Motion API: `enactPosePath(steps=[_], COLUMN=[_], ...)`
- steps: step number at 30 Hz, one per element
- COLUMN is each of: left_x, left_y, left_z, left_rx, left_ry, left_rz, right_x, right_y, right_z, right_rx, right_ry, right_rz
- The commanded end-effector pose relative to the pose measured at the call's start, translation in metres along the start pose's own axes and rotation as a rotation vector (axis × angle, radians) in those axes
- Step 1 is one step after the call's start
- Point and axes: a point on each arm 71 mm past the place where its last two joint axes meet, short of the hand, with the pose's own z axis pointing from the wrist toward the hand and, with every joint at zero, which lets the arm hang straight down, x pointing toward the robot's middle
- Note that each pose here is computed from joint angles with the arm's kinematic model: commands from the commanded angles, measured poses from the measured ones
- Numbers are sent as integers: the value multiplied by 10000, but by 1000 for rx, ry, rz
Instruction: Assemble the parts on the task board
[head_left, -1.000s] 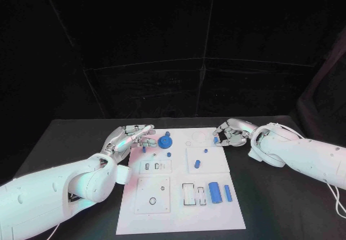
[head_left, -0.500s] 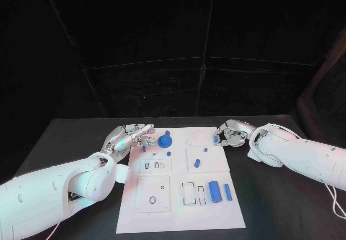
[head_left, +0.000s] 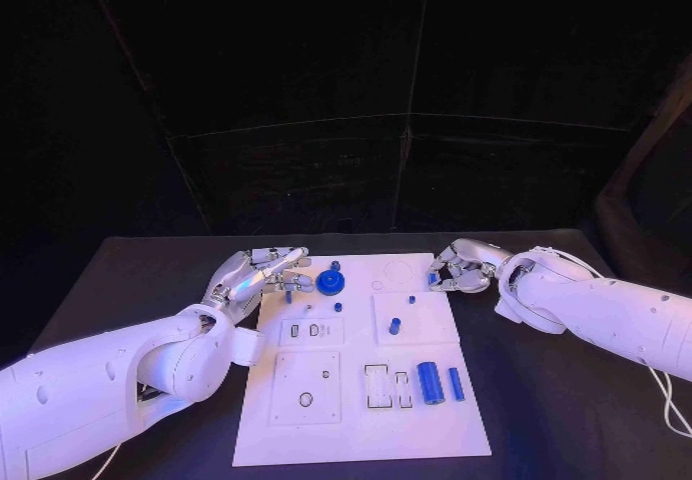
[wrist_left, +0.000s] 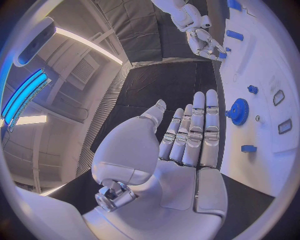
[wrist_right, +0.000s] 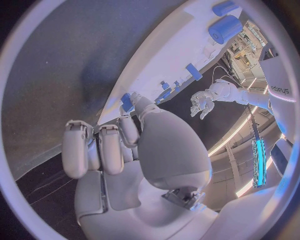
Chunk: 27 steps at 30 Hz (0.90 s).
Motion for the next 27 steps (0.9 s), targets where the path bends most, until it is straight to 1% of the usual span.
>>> enactPosePath(steps=[1, 3, 7, 9, 13, 19, 23, 27], left_x=[11, 9, 5, 5, 3, -21, -37, -51], left_y=[-12, -12, -13, -14, -17, -21, -21, -24], left_z=[2, 0, -3, -5, -11, -17, -19, -19], left_rx=[6, 6, 5, 5, 4, 2, -2, -2], left_ry=[12, 12, 11, 11, 12, 5, -4, -8], left_rz=[-6, -6, -6, -6, -6, -6, -16, -18], right_x=[-42, -58, -73, -72, -50, 34, 140, 244], right_y=[8, 17, 76, 119, 296, 708, 1048, 1320], right_z=[6, 10, -2, -14, -52, -51, 4, 65], right_rx=[5, 7, -2, -9, -32, -95, -137, -173], right_ry=[-52, -80, -117, -124, -134, -130, -121, -104], right_rz=[-11, -14, -12, -9, 9, 28, 32, 11])
